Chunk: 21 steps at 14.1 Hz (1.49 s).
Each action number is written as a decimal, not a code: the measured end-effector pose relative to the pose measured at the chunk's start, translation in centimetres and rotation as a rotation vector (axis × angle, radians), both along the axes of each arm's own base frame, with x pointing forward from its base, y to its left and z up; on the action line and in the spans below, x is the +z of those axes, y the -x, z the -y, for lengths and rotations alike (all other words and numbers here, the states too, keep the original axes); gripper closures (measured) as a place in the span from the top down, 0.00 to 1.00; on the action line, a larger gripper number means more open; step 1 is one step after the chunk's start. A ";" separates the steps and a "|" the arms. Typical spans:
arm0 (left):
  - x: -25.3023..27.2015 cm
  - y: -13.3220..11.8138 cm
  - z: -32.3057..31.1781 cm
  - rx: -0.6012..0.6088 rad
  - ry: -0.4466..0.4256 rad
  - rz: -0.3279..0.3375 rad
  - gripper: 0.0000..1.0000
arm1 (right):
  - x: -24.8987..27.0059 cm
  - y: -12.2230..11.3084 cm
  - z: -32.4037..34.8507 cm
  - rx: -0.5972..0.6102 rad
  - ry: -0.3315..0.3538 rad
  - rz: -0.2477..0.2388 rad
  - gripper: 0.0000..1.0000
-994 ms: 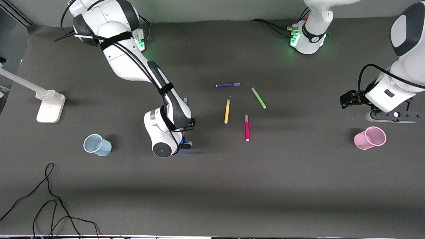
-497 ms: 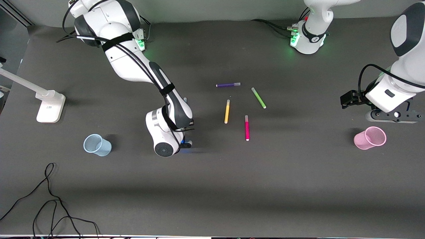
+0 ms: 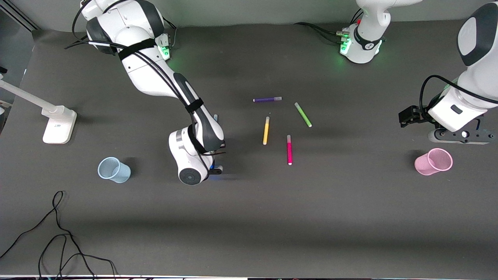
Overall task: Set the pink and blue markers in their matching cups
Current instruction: 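Grasp the blue marker with the right gripper while the left gripper reaches the pink marker, then carry the blue marker over the blue cup while the left gripper grasps the pink marker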
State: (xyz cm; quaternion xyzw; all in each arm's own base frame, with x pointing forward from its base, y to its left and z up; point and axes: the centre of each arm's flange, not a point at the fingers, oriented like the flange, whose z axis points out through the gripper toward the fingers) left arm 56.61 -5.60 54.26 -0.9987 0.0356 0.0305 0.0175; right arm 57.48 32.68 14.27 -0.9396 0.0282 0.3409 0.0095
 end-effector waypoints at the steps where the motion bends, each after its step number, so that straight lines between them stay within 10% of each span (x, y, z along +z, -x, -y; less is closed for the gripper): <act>1: -0.1 0.0 0.4 -0.001 0.016 -0.003 1.00 | 0.7 -0.5 0.2 -0.004 0.001 0.014 0.17; 9: -9.3 -1.4 10.5 -0.029 0.051 -0.117 1.00 | 15.5 -5.6 4.8 -0.079 -0.019 0.236 0.17; 21: -26.5 -0.2 26.1 -0.009 0.078 -0.108 1.00 | 33.1 -10.6 22.3 -0.264 0.159 0.638 0.17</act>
